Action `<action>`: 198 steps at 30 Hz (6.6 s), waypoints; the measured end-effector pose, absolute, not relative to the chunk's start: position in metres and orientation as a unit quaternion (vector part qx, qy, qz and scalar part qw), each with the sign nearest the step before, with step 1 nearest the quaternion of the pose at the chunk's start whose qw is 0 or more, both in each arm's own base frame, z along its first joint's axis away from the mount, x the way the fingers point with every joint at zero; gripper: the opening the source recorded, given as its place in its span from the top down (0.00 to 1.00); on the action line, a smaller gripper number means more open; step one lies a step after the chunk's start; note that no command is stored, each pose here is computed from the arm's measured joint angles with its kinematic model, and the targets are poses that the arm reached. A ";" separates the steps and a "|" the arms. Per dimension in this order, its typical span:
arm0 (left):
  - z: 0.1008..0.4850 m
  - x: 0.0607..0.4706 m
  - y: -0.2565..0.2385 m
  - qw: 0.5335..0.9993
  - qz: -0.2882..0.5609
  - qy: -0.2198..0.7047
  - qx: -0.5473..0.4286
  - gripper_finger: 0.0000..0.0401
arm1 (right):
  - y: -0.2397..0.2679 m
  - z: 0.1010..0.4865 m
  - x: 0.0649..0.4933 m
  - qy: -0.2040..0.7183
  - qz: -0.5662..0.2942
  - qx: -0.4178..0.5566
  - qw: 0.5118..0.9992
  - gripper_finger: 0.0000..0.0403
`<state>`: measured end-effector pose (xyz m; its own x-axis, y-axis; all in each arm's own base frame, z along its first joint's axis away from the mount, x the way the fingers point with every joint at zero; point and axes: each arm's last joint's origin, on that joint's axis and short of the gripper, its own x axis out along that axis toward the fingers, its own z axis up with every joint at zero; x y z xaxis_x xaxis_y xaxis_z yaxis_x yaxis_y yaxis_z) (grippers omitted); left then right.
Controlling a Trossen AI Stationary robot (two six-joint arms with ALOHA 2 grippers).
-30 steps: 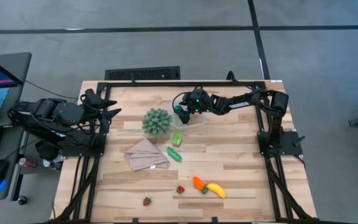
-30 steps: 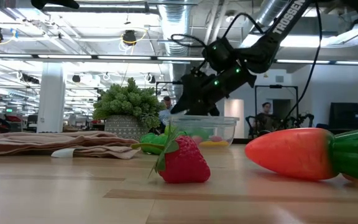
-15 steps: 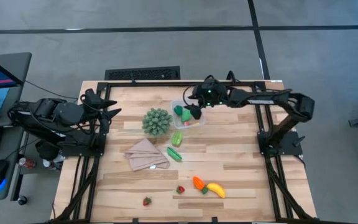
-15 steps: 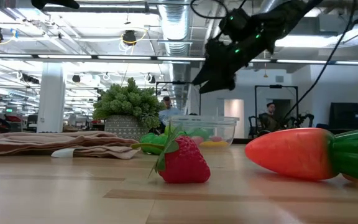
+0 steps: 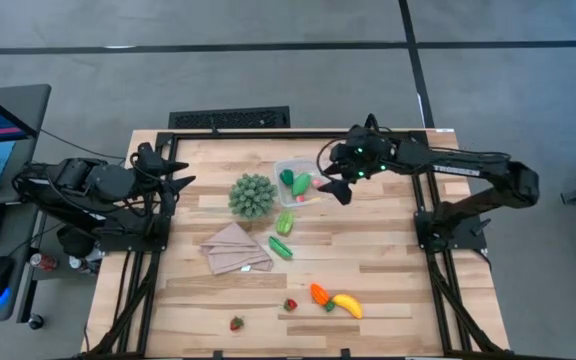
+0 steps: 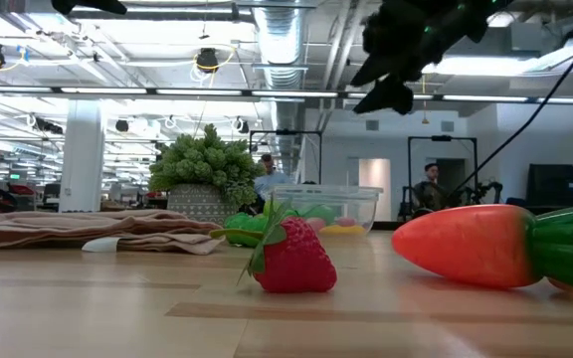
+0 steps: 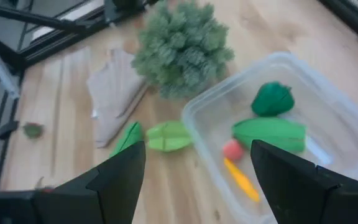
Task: Pick and placing Produce into tupperware
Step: Put the banana into the transparent bin
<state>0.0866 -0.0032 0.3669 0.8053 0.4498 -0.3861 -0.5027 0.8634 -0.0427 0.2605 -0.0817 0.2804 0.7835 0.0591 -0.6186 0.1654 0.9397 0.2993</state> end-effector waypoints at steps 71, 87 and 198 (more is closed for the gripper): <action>0.325 0.157 -0.036 0.898 0.018 0.436 -0.052 0.55 | 0.035 0.312 0.184 0.286 0.012 0.104 0.953 0.29; 0.280 0.155 -0.050 0.867 0.030 0.489 -0.087 0.55 | 0.083 0.241 0.165 0.361 0.040 0.193 0.912 0.29; 0.263 0.102 -0.045 0.949 0.051 0.285 -0.127 0.55 | 0.213 0.151 0.227 0.556 -0.103 0.207 0.799 0.29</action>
<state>0.1017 -0.0451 0.2632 0.8320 0.0235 -0.5543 -0.1683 0.9627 -0.2117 0.2269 0.2126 0.1509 0.3617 0.0663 -0.9300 0.3938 0.8932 0.2169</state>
